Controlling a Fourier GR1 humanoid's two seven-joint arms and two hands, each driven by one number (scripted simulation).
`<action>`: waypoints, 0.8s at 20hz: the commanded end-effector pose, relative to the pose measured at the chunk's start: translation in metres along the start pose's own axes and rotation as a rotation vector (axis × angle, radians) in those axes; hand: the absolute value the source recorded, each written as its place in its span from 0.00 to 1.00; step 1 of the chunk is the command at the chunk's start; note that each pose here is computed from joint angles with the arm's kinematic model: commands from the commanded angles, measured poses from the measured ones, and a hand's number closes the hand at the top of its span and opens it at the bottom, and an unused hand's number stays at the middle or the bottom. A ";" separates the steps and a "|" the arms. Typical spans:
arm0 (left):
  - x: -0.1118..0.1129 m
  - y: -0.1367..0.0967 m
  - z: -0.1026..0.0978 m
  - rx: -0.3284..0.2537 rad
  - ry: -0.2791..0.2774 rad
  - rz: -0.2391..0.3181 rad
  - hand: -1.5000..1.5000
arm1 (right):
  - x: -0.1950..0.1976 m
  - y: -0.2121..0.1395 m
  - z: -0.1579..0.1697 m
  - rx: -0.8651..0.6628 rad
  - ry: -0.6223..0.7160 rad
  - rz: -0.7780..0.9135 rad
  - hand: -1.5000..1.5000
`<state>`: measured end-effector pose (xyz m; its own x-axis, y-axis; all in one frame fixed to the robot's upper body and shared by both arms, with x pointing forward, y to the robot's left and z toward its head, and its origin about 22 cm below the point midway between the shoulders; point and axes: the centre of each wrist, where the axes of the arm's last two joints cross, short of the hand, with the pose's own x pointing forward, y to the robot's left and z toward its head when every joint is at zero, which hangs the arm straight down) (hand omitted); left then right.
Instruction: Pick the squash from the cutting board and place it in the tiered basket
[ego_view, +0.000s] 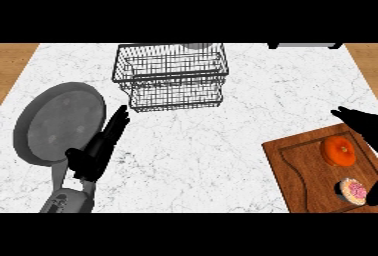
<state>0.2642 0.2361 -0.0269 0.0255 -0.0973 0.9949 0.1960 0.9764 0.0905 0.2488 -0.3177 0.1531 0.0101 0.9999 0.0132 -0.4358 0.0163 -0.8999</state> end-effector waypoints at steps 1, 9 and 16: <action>0.004 -0.001 -0.016 -0.007 -0.002 -0.012 0.50 | -0.009 0.014 -0.020 0.032 0.035 -0.007 0.00; 0.009 -0.009 -0.008 0.013 -0.003 -0.024 0.50 | -0.017 0.040 -0.039 0.031 0.040 -0.029 0.00; 0.011 0.006 -0.009 0.014 -0.010 -0.014 0.50 | -0.051 0.080 -0.048 0.061 0.079 -0.044 0.00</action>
<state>0.2674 0.2369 -0.0218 0.0184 -0.0981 0.9950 0.1885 0.9777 0.0929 0.2690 -0.3529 0.0841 0.0927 0.9955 0.0192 -0.4729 0.0610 -0.8790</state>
